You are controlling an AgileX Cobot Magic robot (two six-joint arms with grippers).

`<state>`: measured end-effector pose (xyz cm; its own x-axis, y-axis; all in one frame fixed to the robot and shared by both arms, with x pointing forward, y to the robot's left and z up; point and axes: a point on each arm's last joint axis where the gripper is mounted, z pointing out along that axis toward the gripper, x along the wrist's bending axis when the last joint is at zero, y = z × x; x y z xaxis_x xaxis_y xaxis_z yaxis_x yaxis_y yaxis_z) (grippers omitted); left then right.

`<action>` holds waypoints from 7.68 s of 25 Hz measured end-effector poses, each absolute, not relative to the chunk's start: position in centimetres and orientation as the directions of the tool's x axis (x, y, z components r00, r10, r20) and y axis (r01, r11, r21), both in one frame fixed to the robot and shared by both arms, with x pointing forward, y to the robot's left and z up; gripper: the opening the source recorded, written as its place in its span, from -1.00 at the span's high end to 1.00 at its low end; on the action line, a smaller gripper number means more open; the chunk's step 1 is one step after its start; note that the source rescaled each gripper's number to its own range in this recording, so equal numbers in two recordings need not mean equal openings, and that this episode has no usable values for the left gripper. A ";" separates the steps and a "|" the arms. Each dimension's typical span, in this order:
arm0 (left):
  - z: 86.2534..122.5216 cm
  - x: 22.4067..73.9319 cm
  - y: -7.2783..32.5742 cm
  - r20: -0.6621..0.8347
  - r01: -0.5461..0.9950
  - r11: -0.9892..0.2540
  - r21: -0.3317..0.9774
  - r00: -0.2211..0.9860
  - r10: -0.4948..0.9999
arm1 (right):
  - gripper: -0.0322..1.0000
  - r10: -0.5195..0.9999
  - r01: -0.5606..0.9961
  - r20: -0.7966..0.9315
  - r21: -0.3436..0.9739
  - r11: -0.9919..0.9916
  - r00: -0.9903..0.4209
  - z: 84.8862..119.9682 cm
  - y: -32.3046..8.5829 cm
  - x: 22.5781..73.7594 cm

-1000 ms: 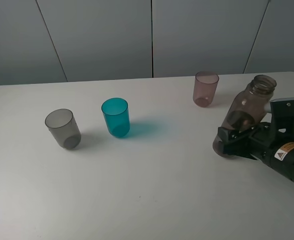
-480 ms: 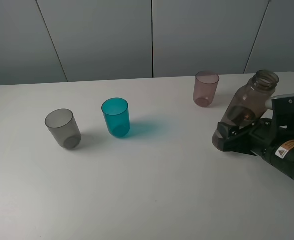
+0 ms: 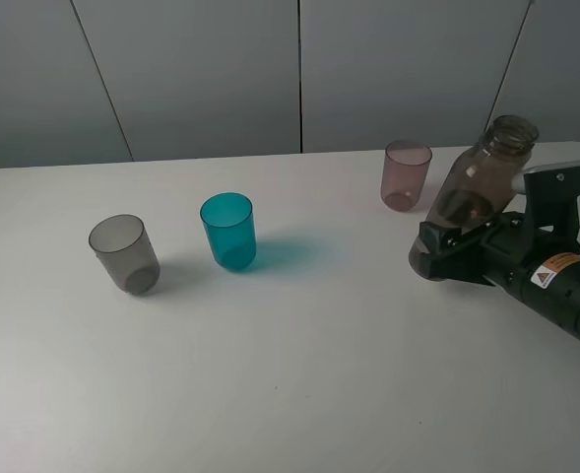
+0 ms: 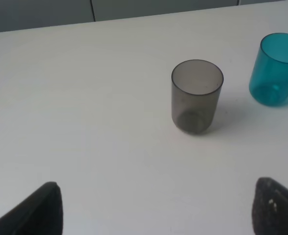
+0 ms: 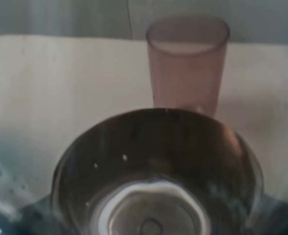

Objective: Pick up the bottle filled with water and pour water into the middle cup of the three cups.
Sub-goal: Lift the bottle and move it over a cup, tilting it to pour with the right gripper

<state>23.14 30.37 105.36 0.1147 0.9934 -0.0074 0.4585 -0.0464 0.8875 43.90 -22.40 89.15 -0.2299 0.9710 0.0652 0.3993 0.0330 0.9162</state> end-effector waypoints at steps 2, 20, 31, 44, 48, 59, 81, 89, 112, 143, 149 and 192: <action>105.4 23.1 30.4 -0.007 0.458 -0.046 0.888 0.115 0.993 | 0.56 0.970 0.384 0.057 0.923 0.040 -0.238 89.6 -22.3 44.1; 105.4 23.1 30.4 -0.007 0.458 -0.046 0.888 0.115 0.993 | 0.56 0.899 0.290 -0.024 0.943 0.166 -0.438 93.6 -18.3 49.3; 105.4 23.1 30.4 -0.007 0.458 -0.046 0.888 0.115 0.993 | 0.56 0.843 0.204 -0.053 0.960 0.190 -0.535 95.3 -15.7 53.0; 105.4 23.1 30.4 -0.007 0.458 -0.046 0.888 0.115 0.993 | 0.56 0.750 0.113 -0.109 0.965 0.239 -0.653 94.0 -12.1 58.3; 105.4 23.1 30.4 -0.007 0.458 -0.046 0.888 0.115 0.993 | 0.56 0.722 0.091 -0.126 0.963 0.254 -0.681 93.3 -11.5 59.8; 105.4 23.1 30.4 -0.007 0.458 -0.046 0.888 0.115 0.993 | 0.56 0.643 0.001 -0.205 0.952 0.305 -0.738 91.7 -9.9 62.2; 105.4 23.1 30.4 -0.007 0.458 -0.046 0.888 0.115 0.993 | 0.56 0.546 -0.160 -0.337 0.925 0.345 -0.767 89.4 -7.2 64.7; 105.4 23.1 30.4 -0.007 0.458 -0.046 0.888 0.115 0.993 | 0.57 0.529 -0.204 -0.366 0.918 0.340 -0.765 88.7 -6.6 65.2; 105.4 23.1 30.4 -0.002 0.458 -0.052 0.888 0.117 0.993 | 0.57 0.487 -0.353 -0.468 0.882 0.312 -0.737 87.2 -5.3 66.5; 105.4 23.1 30.4 -0.005 0.458 -0.049 0.888 0.116 0.993 | 0.57 0.380 -0.561 -0.686 0.727 0.397 -0.620 85.9 -4.3 66.2; 105.4 23.1 30.4 -0.005 0.458 -0.049 0.888 0.116 0.993 | 0.57 0.383 -0.579 -0.698 0.716 0.390 -0.606 85.7 -4.2 66.4; 105.4 23.1 30.4 -0.005 0.458 -0.049 0.888 0.116 0.993 | 0.57 0.348 -0.694 -0.817 0.576 0.433 -0.461 82.4 -3.8 67.4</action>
